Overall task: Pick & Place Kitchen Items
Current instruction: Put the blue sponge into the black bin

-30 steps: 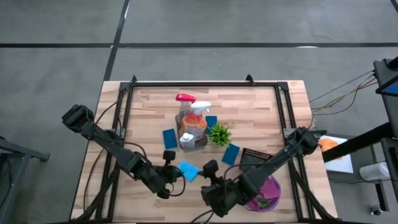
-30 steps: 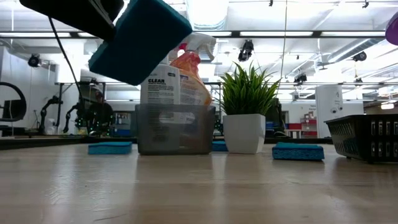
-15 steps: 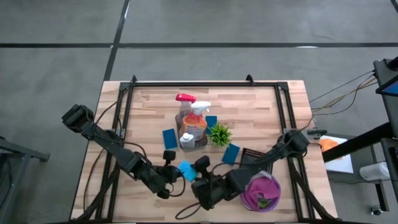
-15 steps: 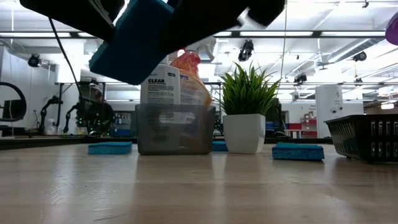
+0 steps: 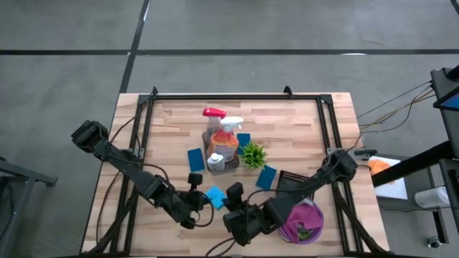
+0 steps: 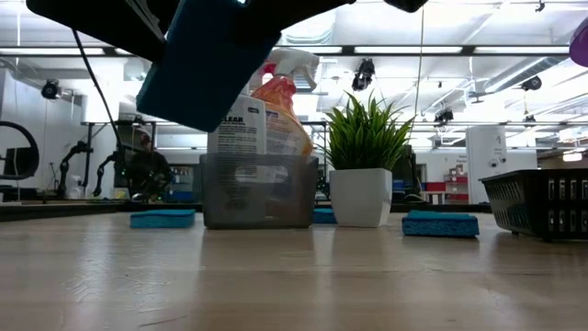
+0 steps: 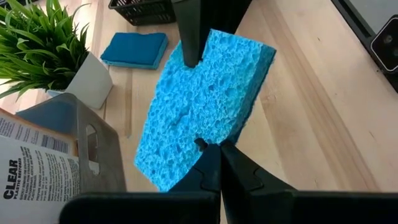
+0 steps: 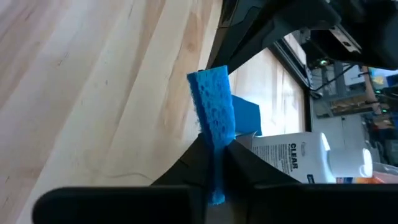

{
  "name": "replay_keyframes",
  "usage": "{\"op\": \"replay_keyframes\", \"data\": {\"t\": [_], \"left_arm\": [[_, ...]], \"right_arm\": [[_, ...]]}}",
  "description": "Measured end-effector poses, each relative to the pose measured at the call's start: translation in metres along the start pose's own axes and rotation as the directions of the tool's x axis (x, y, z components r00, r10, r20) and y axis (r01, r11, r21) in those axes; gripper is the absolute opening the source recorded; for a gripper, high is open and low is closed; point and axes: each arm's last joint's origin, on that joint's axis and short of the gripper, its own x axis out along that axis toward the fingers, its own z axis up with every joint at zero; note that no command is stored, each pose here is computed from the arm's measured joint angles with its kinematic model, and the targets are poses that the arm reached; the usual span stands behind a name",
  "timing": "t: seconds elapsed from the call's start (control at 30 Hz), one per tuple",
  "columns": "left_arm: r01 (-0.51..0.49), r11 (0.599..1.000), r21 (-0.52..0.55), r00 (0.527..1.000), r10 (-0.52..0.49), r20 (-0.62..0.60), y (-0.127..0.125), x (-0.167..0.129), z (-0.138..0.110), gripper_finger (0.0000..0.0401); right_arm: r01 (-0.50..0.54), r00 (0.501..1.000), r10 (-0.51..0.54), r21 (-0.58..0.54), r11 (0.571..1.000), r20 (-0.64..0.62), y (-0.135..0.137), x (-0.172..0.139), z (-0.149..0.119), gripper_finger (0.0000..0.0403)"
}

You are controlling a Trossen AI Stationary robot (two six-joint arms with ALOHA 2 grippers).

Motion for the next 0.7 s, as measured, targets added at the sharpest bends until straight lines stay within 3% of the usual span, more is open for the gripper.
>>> {"op": "replay_keyframes", "data": {"t": [0.17,0.3,0.4,0.7], "left_arm": [[0.014,1.000,0.027,1.000,-0.014,-0.005,0.000,0.000,0.000,0.0000],[0.131,0.987,0.096,0.991,-0.132,-0.003,-0.003,-0.003,0.002,0.0007],[0.150,0.985,0.087,0.988,-0.154,0.033,-0.004,-0.005,0.005,0.0023],[0.066,0.995,0.073,0.962,-0.083,0.262,-0.003,-0.002,0.006,0.0081]], "right_arm": [[-0.010,1.000,0.010,0.001,1.000,0.001,0.001,-0.001,0.000,0.0020],[-0.067,0.998,0.067,0.028,0.997,0.010,0.003,-0.001,0.000,0.0019],[-0.104,0.995,0.103,0.051,0.993,0.009,0.005,-0.002,0.000,0.0019],[-0.221,0.968,0.197,0.148,0.964,0.158,0.021,-0.002,0.005,0.0018]]}}
